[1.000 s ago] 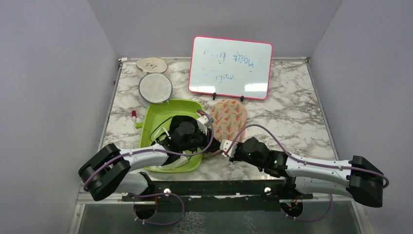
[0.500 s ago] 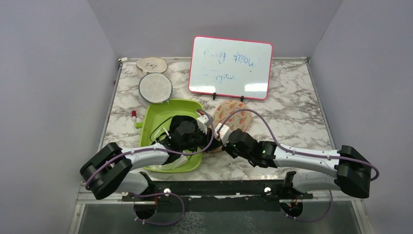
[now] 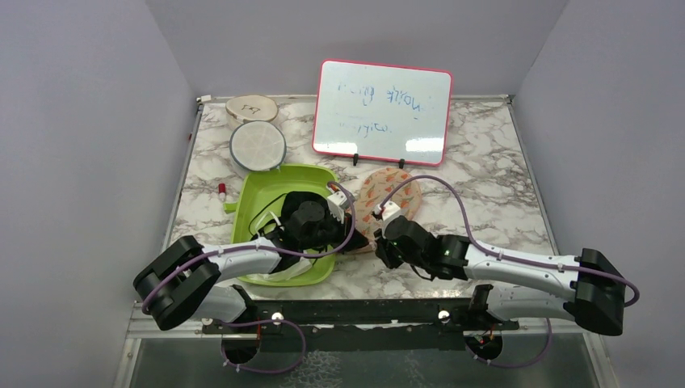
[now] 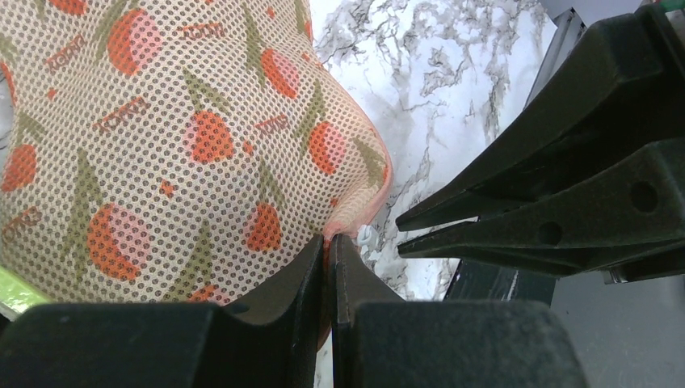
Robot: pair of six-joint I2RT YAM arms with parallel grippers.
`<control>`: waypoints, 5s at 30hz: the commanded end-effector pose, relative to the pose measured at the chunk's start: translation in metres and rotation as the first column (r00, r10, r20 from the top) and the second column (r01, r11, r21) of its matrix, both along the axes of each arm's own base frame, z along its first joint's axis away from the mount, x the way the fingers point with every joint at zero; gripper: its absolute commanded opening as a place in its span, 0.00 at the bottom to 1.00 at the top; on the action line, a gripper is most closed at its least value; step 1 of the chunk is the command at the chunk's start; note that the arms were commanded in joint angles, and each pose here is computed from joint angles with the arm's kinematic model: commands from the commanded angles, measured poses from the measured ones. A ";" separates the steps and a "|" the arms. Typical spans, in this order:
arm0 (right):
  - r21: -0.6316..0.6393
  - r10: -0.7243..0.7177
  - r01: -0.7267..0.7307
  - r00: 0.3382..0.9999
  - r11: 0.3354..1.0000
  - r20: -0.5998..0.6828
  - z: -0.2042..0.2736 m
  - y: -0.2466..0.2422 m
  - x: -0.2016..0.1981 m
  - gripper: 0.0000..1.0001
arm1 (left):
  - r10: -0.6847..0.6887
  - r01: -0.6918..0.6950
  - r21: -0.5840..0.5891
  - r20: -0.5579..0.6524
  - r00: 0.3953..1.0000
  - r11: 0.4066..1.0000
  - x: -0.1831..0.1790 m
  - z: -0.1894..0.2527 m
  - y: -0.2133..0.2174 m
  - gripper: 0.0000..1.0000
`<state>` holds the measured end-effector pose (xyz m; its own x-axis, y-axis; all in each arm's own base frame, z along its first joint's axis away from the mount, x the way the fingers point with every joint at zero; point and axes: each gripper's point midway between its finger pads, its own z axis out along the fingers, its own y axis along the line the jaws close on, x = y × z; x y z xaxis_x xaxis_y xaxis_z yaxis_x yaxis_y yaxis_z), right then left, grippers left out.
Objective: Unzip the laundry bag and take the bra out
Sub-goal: Unzip the laundry bag at the center of the board.
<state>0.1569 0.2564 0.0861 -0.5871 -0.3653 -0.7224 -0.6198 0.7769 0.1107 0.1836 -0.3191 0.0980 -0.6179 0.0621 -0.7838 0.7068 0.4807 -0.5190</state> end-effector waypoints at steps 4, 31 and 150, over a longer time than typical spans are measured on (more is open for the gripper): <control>0.123 -0.091 0.095 0.995 0.988 -0.041 0.004 0.011 0.002 0.21 | -0.025 0.025 -0.043 -0.002 1.000 0.999 -0.001 0.011 -0.008 0.00; 0.226 -0.272 0.286 0.958 0.931 -0.089 0.007 0.018 0.026 0.33 | -0.042 0.041 -0.051 -0.011 0.999 0.998 -0.004 0.013 -0.009 0.00; 0.058 -0.277 0.272 0.955 0.960 0.102 0.023 -0.040 0.107 0.01 | 0.159 -0.265 0.272 0.355 0.921 0.925 0.048 -0.020 -0.030 0.17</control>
<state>0.2667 0.2116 0.1003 -0.5549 -0.2213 -0.8019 -0.4096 0.9117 0.0318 0.2210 -0.3672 0.0763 -0.3983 0.2347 -0.8867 0.7212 0.6775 -0.1446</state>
